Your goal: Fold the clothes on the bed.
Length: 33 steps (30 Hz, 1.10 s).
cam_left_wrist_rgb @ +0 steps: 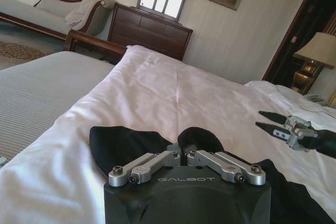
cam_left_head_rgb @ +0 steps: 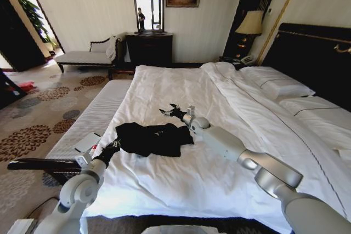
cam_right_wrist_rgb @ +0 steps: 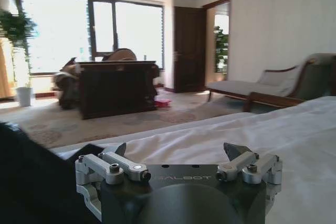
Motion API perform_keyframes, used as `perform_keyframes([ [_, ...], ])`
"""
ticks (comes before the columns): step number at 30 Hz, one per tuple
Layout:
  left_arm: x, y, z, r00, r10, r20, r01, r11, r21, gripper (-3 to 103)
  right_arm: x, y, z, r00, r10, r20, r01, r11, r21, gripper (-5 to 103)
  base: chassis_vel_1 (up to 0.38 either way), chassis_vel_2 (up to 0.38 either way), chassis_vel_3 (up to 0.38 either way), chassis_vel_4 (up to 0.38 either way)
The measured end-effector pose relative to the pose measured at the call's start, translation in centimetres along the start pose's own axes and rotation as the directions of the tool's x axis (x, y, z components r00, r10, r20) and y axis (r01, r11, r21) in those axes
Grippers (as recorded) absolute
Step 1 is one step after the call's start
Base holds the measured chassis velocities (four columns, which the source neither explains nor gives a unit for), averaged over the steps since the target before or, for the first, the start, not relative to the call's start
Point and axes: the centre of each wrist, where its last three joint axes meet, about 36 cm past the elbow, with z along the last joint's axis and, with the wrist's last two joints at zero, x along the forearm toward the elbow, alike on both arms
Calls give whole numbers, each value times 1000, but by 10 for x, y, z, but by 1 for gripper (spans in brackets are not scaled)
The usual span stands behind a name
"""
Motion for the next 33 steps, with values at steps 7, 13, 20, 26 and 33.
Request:
perform_keyframes([
  [7, 3, -3, 1, 1000, 3, 3, -3, 1000, 3, 0, 5, -28, -2, 984, -116, -134, 140, 971, 194, 100, 0, 0, 0, 0],
  [13, 4, -3, 2, 1000, 2, 2, -2, 1000, 2, 0, 11, -44, -9, 983, -33, -180, 73, 972, 223, 100, 0, 0, 0, 0],
  [20, 4, -4, -1, 1000, 4, 6, -4, 1000, -5, 0, 48, -78, -6, 954, -119, -274, 164, 975, 147, 100, 0, 0, 0, 0],
  [26, 5, -5, -2, 1000, 8, 8, -8, 1000, -6, 0, 58, -84, 9, 939, -243, -242, 258, 966, 32, 100, 0, 0, 0, 0],
  [33, 7, -5, -1, 1000, 8, 6, -8, 1000, -9, 0, 40, -75, 21, 951, -230, -207, 232, 973, -17, 100, 0, 0, 0, 0],
])
